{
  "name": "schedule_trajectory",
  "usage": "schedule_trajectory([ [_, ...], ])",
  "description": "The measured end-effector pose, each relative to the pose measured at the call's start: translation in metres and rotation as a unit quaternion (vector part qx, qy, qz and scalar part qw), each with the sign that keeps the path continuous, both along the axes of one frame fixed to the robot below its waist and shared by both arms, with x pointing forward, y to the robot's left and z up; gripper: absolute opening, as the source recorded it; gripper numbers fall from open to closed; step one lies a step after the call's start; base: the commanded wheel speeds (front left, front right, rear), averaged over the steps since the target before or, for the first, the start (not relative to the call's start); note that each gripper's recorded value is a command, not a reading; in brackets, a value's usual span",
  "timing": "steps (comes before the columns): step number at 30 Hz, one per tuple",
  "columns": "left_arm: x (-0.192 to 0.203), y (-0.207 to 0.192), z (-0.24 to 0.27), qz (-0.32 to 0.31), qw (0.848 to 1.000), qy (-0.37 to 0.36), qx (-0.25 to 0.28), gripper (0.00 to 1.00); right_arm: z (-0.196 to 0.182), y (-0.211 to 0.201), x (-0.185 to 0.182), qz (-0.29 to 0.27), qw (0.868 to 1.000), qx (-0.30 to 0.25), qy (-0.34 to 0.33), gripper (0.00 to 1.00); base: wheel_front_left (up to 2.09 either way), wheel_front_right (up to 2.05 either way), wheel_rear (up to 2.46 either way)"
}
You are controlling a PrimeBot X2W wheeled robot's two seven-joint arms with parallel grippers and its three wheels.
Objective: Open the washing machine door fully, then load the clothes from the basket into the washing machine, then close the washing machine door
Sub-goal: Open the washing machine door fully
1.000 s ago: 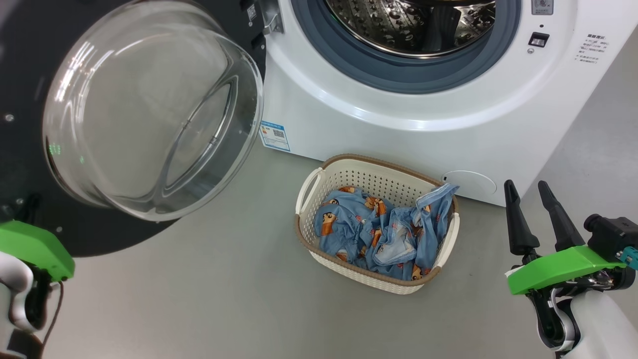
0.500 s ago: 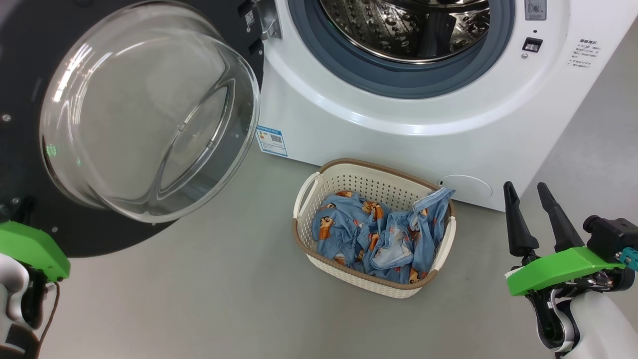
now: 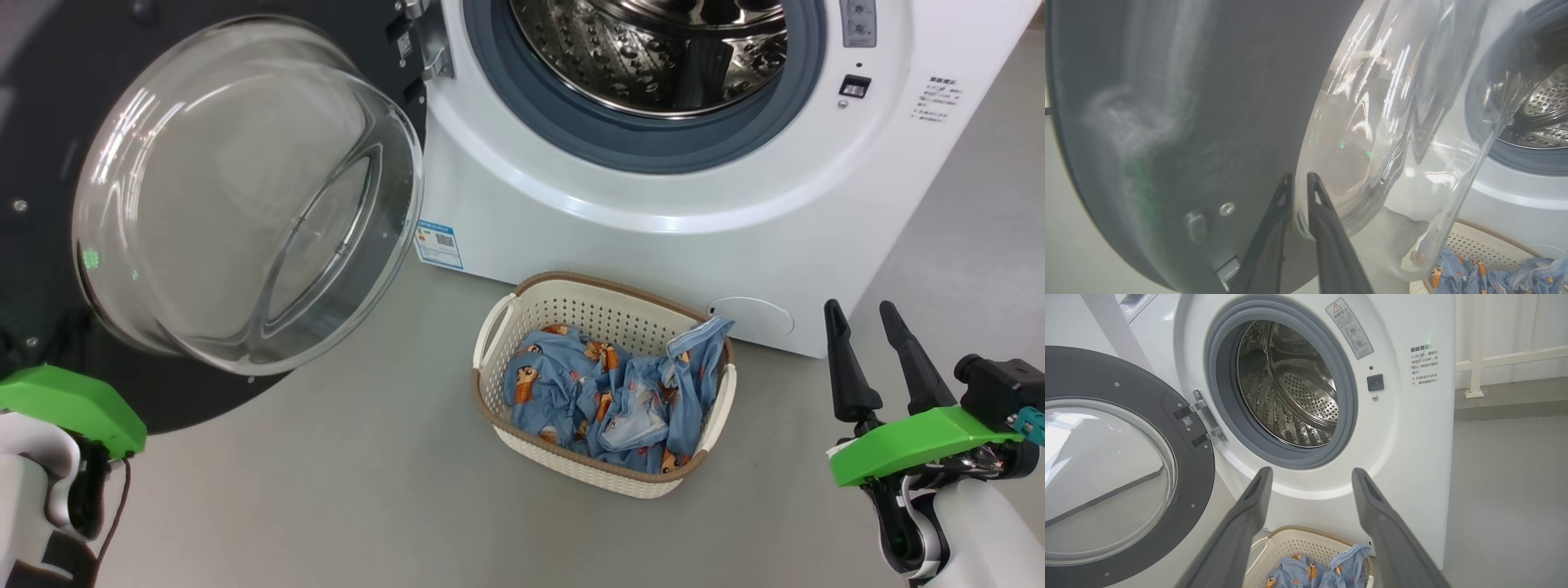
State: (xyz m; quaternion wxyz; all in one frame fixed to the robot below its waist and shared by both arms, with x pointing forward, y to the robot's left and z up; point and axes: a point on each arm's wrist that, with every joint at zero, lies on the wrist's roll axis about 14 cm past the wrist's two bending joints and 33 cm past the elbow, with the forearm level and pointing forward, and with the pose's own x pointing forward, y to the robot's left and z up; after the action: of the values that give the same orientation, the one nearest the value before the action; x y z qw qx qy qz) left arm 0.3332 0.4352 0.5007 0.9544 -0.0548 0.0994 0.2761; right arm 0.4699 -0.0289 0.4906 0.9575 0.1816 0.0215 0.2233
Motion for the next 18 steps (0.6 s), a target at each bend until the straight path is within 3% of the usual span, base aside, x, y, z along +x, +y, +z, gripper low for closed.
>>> schedule_trajectory([
  [2,0.003,-0.004,0.005,-0.006,1.000,-0.014,0.002,1.00,0.002,-0.002,-0.001,-0.002,1.000,0.000,-0.003,1.00,0.00,0.00,0.00],
  [18,0.017,-0.090,0.009,-0.092,0.992,-0.086,-0.009,1.00,0.016,-0.030,-0.019,-0.030,0.999,-0.006,-0.017,1.00,0.00,0.00,0.00],
])
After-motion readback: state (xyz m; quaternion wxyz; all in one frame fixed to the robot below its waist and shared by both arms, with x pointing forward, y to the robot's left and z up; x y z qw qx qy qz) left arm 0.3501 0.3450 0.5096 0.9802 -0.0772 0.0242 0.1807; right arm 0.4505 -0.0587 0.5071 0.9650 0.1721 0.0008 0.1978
